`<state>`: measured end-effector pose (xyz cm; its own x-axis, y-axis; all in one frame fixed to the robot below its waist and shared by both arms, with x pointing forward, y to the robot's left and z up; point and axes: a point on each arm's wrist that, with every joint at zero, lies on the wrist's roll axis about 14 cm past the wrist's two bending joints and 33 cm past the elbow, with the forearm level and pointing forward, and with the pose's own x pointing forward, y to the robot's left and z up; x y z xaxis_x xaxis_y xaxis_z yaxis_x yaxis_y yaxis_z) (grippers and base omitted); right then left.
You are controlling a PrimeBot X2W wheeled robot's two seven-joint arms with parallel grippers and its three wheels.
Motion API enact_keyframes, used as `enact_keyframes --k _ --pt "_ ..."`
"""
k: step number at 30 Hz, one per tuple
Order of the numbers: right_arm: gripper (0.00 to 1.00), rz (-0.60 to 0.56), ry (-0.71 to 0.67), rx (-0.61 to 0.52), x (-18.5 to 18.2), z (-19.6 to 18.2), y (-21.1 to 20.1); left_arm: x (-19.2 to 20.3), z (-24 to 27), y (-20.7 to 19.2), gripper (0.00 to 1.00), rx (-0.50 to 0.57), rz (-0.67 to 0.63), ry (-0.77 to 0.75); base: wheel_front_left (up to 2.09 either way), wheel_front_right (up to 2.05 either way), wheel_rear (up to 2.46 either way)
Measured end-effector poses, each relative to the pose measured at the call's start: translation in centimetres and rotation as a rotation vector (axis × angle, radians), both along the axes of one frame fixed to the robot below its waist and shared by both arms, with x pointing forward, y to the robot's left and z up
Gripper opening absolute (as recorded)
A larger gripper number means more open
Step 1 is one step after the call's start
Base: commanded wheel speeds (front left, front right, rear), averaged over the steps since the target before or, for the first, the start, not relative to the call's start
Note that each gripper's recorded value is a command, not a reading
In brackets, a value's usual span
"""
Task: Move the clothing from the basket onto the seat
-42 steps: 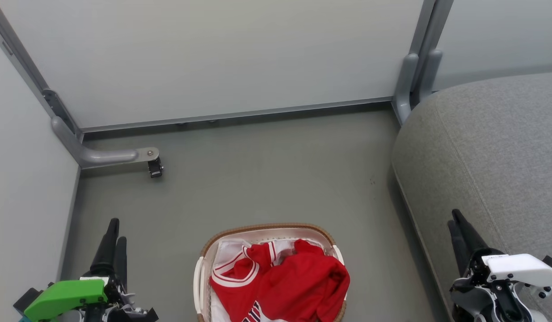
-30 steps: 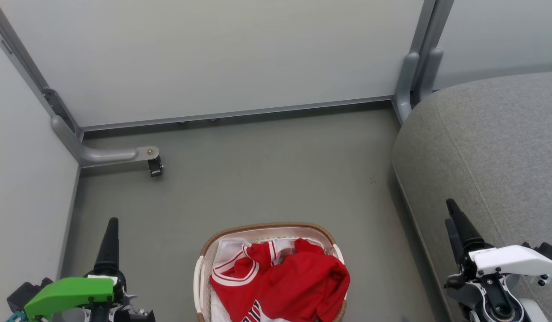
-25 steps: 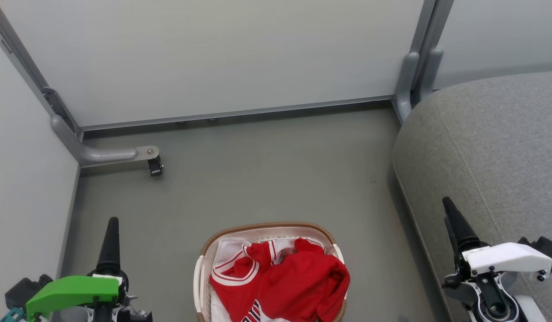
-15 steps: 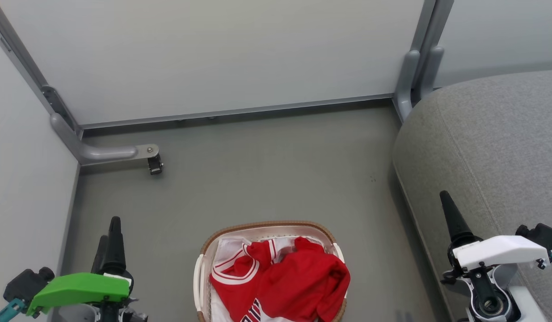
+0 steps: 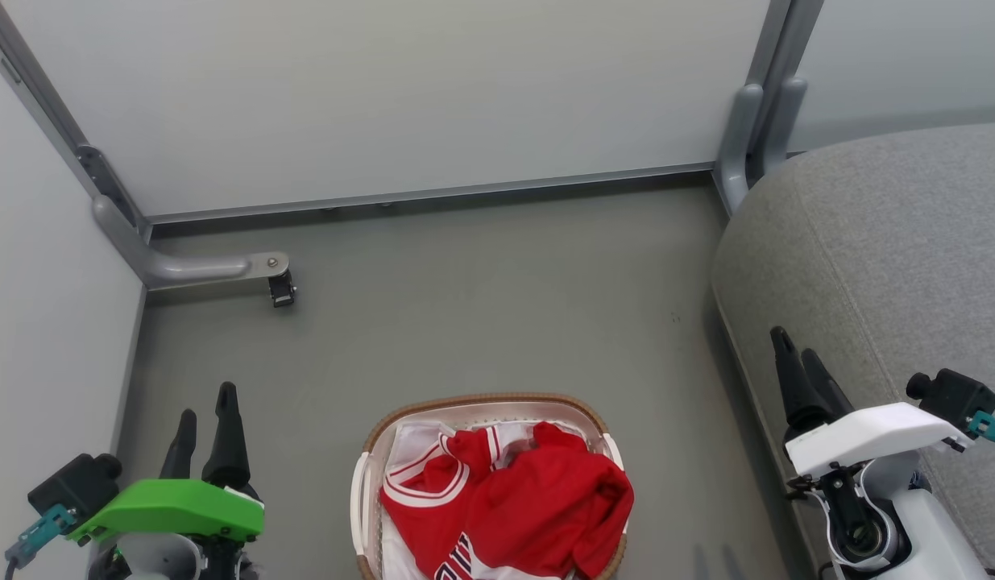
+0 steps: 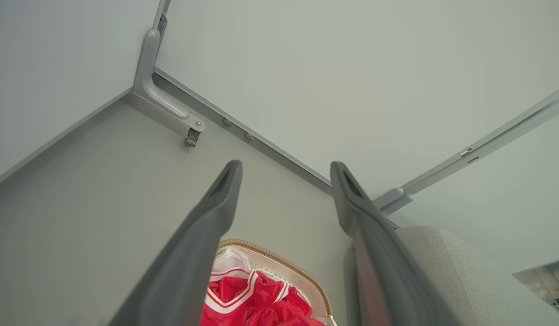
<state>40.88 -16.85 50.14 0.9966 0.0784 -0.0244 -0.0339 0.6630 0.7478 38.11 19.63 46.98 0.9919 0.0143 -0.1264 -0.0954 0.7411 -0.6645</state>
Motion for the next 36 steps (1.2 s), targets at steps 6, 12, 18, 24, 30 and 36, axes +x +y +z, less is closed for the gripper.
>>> enact_keyframes --k 6,12,18,24,30,36 --pt "1.0 0.022 -0.012 -0.108 0.3 -0.1 0.4 0.2 -0.1 -0.3 1.0 0.119 -0.028 0.005 0.0 0.0 0.0" --pt "1.0 0.049 -0.024 -0.2 0.3 -0.2 1.1 0.2 0.0 -0.4 1.0 0.212 -0.043 0.004 0.0 0.0 0.0" --pt "1.0 0.069 -0.04 -0.282 0.4 -0.2 1.6 0.2 0.1 -0.5 1.0 0.292 -0.052 -0.002 0.0 0.0 0.0" --pt "1.0 0.079 -0.057 -0.357 0.5 -0.2 1.9 0.1 0.2 -0.7 1.0 0.363 -0.063 -0.012 0.0 0.0 0.0" --pt "1.0 0.087 -0.065 -0.418 0.5 -0.4 2.1 -0.1 0.4 -0.8 1.0 0.428 -0.069 -0.025 0.0 0.0 0.0" --pt "1.0 0.099 -0.077 -0.479 0.3 -0.6 2.4 -0.5 0.2 -0.8 1.0 0.487 -0.077 -0.029 0.0 0.0 0.0"
